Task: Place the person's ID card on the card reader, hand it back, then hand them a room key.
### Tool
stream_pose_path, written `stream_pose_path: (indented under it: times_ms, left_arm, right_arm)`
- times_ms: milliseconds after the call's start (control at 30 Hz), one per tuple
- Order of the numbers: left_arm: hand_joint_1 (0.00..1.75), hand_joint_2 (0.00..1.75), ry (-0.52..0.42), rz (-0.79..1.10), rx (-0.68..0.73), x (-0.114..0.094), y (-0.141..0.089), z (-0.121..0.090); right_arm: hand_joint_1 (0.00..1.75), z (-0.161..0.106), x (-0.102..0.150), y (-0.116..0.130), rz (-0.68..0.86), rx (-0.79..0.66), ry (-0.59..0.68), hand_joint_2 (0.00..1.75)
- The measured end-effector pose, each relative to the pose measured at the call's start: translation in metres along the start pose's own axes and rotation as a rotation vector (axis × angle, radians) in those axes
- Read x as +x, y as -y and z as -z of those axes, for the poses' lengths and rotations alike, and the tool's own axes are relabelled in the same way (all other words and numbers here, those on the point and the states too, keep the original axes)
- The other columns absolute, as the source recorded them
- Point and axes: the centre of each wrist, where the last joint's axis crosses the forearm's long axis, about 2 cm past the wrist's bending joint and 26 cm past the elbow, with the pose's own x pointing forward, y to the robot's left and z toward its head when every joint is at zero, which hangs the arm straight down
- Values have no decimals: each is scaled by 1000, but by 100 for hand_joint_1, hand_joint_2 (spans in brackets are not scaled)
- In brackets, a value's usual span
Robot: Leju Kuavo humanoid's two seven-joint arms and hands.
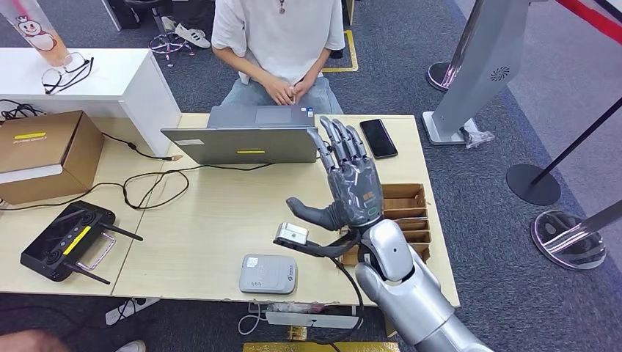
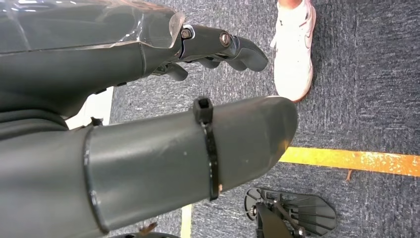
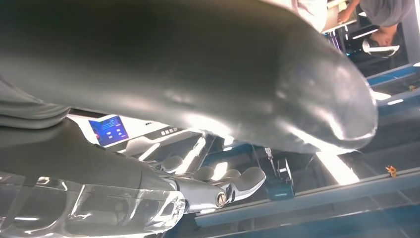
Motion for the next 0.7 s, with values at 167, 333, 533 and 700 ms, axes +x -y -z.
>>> stream_pose_path:
  times_ms: [167, 333, 533, 700]
  left_arm:
    - [0, 0, 1, 0, 4, 0, 0, 0]
    - [0, 0, 2, 0, 4, 0, 0, 0]
    - [0, 0, 1, -1, 6, -1, 0, 0]
    - [0, 0, 1, -2, 6, -1, 0, 0]
  right_arm:
    - [0, -10, -2, -2, -3, 13, -8, 0]
    - [0, -19, -6, -4, -8, 32, -19, 0]
    - [0, -29, -11, -6, -16, 45, -39, 0]
    - [0, -35, -14, -7, -27, 53, -49, 175]
